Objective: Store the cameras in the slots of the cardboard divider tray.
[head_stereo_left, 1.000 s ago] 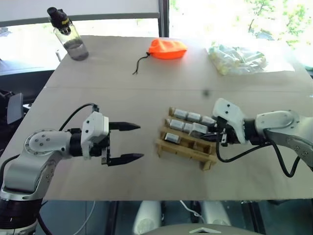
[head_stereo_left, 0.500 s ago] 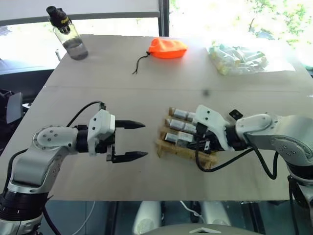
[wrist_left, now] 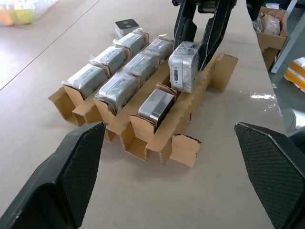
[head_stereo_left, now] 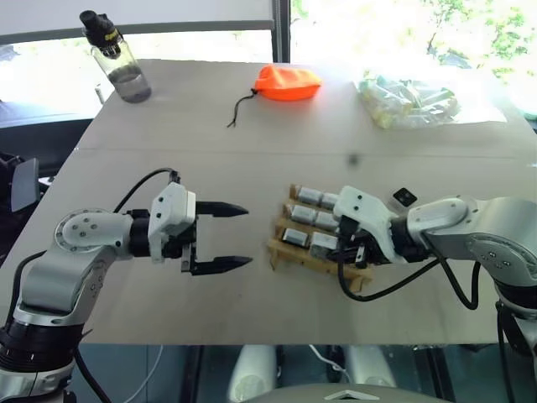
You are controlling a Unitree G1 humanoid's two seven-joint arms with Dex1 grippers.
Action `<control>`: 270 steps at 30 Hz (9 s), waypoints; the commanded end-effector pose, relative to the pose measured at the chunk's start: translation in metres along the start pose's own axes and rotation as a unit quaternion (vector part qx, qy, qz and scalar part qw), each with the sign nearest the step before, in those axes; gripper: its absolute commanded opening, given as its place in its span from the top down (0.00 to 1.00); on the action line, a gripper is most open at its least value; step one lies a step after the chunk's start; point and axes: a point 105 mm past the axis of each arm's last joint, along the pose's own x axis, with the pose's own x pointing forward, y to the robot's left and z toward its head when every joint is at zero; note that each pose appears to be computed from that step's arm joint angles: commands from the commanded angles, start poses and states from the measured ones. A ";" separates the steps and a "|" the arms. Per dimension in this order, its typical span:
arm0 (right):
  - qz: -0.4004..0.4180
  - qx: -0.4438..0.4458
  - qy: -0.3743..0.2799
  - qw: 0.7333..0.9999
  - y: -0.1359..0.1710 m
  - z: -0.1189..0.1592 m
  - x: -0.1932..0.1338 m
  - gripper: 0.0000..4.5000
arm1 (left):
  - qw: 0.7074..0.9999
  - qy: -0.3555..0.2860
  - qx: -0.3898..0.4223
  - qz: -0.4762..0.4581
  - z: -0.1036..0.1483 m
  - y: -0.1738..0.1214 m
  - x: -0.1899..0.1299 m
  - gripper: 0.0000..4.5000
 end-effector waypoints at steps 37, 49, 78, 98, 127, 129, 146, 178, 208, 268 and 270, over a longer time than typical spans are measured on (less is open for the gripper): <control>-0.065 0.000 -0.121 0.990 -0.032 0.002 -0.067 0.01 | 0.999 -0.007 0.037 -0.015 0.012 0.008 0.004 0.00; -0.256 0.032 -0.175 0.950 -0.120 -0.074 -0.076 0.01 | 0.999 -0.019 0.042 -0.023 0.015 0.010 0.012 0.00; -0.245 0.046 -0.203 0.947 -0.154 -0.088 -0.049 0.58 | 0.999 -0.036 0.040 0.001 0.012 0.013 0.017 0.00; -0.310 -0.555 -0.110 0.764 -0.090 0.006 -0.058 0.58 | 0.991 -0.084 -0.068 -0.085 0.053 0.063 0.120 0.00; -0.300 -0.658 -0.138 0.677 -0.062 0.040 -0.041 0.58 | 0.984 -0.129 -0.077 -0.096 0.074 0.065 0.133 0.85; -0.302 -0.657 -0.137 0.677 -0.062 0.040 -0.042 0.58 | 0.985 -0.125 -0.074 -0.092 0.072 0.066 0.134 0.85; -0.139 -0.013 -0.226 0.964 -0.067 -0.084 -0.111 0.04 | 0.970 -0.193 0.038 -0.146 0.089 0.025 0.125 0.85; -0.005 -0.042 -0.397 0.917 0.015 -0.156 -0.105 0.04 | 0.976 -0.110 0.053 -0.182 0.044 0.000 0.145 0.85; -0.010 -0.040 -0.380 0.924 0.010 -0.168 -0.104 0.04 | 0.980 -0.072 0.080 -0.169 0.016 0.001 0.164 0.85; -0.037 -0.008 -0.316 0.948 -0.081 -0.161 -0.083 0.04 | 0.955 0.000 -0.087 0.284 -0.077 0.009 0.009 0.19; -0.034 -0.019 -0.297 0.954 -0.084 -0.165 -0.082 0.04 | 0.955 -0.002 -0.086 0.285 -0.076 0.010 0.008 0.19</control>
